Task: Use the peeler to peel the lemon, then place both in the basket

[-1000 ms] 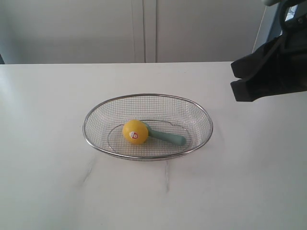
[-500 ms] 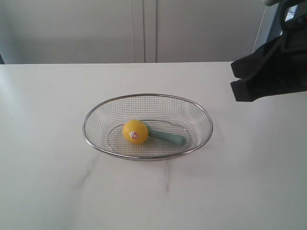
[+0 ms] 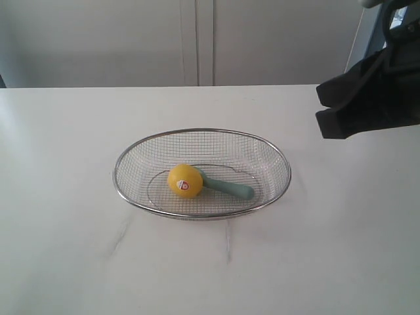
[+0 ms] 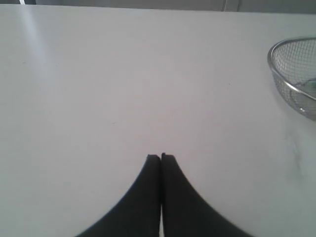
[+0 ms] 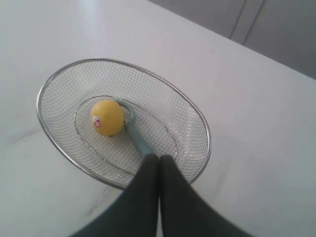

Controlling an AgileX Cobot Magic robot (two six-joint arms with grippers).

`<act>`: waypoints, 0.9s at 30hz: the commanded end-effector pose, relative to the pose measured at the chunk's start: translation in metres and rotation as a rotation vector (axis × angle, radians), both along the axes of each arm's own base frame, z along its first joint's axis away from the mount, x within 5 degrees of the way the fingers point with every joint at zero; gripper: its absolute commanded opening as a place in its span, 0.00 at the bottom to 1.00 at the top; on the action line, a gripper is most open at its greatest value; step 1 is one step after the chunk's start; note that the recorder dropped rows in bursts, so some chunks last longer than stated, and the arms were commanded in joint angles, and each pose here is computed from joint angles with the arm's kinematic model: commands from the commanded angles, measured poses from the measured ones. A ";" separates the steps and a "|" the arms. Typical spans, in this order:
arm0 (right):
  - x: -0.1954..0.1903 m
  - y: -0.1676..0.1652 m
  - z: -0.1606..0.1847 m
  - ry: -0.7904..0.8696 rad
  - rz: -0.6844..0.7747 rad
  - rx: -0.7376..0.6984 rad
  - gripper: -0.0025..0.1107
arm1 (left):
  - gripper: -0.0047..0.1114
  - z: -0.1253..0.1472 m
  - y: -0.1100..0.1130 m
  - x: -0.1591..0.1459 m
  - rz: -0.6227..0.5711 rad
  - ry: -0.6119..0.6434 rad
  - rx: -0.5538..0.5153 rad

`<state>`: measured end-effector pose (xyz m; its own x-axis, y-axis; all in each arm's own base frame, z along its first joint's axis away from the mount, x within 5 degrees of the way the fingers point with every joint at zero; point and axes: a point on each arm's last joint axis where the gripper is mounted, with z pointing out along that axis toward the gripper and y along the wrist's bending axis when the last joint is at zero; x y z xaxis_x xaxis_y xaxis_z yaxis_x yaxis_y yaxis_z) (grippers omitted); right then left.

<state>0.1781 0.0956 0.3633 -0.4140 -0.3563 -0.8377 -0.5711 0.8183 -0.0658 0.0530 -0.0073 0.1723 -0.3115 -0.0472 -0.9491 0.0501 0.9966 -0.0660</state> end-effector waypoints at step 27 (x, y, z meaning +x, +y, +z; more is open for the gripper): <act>-0.001 -0.003 -0.001 -0.005 -0.011 0.000 0.02 | 0.04 -0.003 0.004 0.000 0.014 0.010 0.096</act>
